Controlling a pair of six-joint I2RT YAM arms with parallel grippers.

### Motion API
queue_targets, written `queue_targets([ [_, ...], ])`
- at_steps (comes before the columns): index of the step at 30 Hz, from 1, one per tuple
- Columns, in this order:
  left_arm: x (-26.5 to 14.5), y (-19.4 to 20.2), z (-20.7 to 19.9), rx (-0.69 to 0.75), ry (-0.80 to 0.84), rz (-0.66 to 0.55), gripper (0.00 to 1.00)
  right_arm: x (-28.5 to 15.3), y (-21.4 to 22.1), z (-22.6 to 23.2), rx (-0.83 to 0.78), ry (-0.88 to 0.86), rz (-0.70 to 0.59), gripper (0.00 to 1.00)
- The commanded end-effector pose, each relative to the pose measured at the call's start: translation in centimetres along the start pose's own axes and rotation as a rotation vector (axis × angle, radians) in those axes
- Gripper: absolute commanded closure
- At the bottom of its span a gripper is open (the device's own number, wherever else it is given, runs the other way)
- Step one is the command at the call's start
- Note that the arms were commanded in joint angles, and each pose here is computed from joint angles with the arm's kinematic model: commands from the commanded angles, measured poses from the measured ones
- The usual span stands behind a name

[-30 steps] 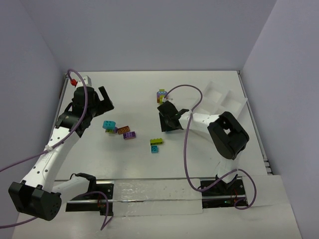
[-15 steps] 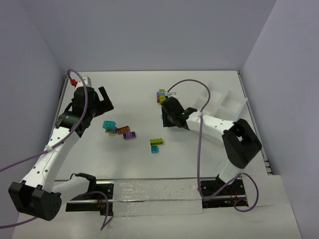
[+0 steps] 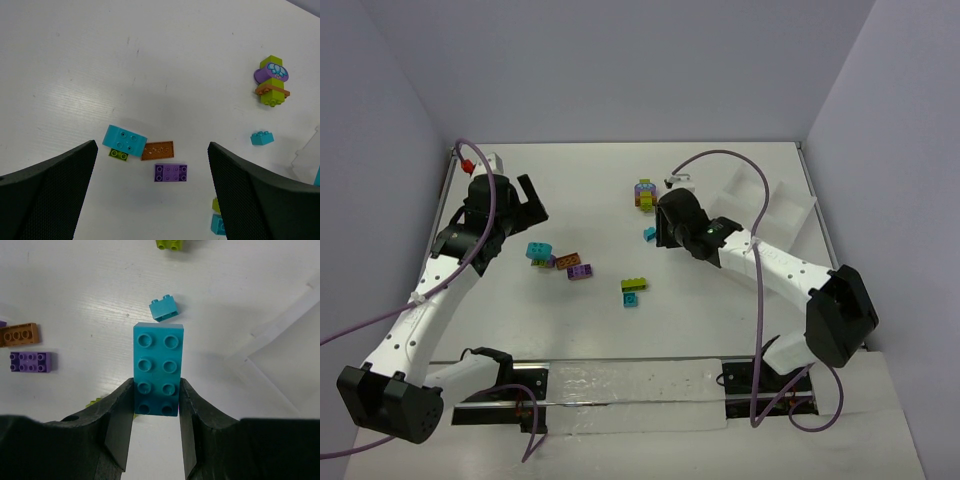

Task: Sort the legos into containers by color

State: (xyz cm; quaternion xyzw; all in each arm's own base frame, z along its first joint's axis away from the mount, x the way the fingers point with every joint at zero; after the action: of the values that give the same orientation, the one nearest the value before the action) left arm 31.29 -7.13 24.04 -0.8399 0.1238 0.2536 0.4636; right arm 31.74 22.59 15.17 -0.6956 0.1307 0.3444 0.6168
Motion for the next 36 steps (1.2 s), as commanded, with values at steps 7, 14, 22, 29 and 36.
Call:
queue_targets([
  [7, -1.7, -1.6, -0.6, -0.081, 0.055, -0.093, 0.01, -2.6, -2.6, -0.4, 0.057, -0.029, -0.084, 0.83],
  [14, -1.1, -0.9, -0.8, -0.062, 0.05, -0.047, 0.01, -3.1, -3.4, -1.9, 0.155, -0.098, -0.11, 0.82],
  [22, -1.3, -1.3, -0.7, -0.061, 0.043, -0.064, 0.01, -2.3, -2.7, -8.2, 0.28, -0.01, -0.12, 0.82],
  [29, -1.2, -0.9, -1.5, -0.059, 0.084, -0.039, 0.01, -1.7, -2.1, -13.9, 0.305, 0.235, -0.115, 0.79],
  [36, -0.8, -1.0, -0.8, -0.065, 0.034, -0.05, 0.01, -0.1, -1.5, -15.7, 0.294, 0.292, -0.083, 0.75],
])
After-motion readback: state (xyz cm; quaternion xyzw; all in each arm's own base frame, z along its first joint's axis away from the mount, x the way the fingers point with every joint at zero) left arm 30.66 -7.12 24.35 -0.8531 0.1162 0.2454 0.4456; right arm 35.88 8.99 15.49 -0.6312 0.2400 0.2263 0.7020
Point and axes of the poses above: each gripper's point midway between its finger pads, its own x axis out along the fingers, its own z axis along the line the jaws close on, y = z × x, the point moved 1 cm from there along -x, back along the fingers, and after that the axes turned 13 degrees about -x, right-handed, at the moved point
